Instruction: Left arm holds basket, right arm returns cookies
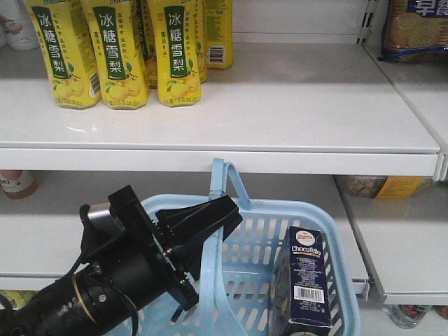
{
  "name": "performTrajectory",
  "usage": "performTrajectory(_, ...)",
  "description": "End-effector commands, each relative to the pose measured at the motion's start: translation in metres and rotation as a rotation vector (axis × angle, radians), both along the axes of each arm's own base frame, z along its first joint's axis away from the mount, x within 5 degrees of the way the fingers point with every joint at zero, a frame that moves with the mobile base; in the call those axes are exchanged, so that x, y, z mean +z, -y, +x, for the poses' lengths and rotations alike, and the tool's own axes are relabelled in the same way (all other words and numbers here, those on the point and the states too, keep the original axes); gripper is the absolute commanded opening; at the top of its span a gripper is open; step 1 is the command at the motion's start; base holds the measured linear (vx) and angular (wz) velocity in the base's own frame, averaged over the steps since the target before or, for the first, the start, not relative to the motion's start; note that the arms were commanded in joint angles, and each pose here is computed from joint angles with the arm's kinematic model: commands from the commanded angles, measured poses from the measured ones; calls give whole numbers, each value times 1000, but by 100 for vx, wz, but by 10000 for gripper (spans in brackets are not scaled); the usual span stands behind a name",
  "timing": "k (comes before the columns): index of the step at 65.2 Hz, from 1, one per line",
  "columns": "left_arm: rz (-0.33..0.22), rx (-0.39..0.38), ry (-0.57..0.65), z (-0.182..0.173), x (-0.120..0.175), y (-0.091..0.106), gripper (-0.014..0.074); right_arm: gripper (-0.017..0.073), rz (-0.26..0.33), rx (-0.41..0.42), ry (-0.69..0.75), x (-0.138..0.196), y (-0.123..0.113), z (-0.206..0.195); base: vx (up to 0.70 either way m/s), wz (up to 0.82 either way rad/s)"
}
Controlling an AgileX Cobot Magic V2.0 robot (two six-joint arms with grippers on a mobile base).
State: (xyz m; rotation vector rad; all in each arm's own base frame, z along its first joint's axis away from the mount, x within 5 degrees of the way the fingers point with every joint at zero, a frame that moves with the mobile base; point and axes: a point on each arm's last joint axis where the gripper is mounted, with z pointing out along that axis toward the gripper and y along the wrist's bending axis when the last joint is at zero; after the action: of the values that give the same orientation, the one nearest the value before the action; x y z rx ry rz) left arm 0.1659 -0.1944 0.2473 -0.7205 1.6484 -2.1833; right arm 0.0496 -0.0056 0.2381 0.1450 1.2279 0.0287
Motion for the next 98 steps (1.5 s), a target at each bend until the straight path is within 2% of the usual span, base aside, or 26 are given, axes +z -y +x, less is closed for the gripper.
performTrajectory(1, -283, 40, 177, -1, 38, -11, 0, -6, -19, -12, 153, 35, 0, -9, 0, 0)
performTrajectory(26, -283, 40, 177, -1, 38, -11, 0, -3, -26, -9, 197, 115, 0, -3, 0, 0)
performTrajectory(39, -283, 40, 177, -1, 38, -11, 0, 41, -23, -2, 119, 150, 0, 9, 0, 0)
performTrajectory(48, -283, 40, 177, -1, 38, -11, 0, 157, -17, 5, 46, 172, 1, 19, 0, 0)
performTrajectory(65, -283, 40, 177, -1, 38, -11, 0, 482, -12, 13, -41, 199, 1, 31, 0, 0)
performTrajectory(72, -283, 40, 177, -1, 38, -11, 0, 545, -8, 20, -101, 203, 1, 37, 0, 0)
performTrajectory(88, -283, 40, 177, -1, 38, -11, 0, 552, -5, 156, -356, 192, -12, 61, 0, 0)
performTrajectory(98, -283, 40, 177, -1, 38, -11, 0, 552, 13, 295, -517, 178, -29, 76, 0, 0)
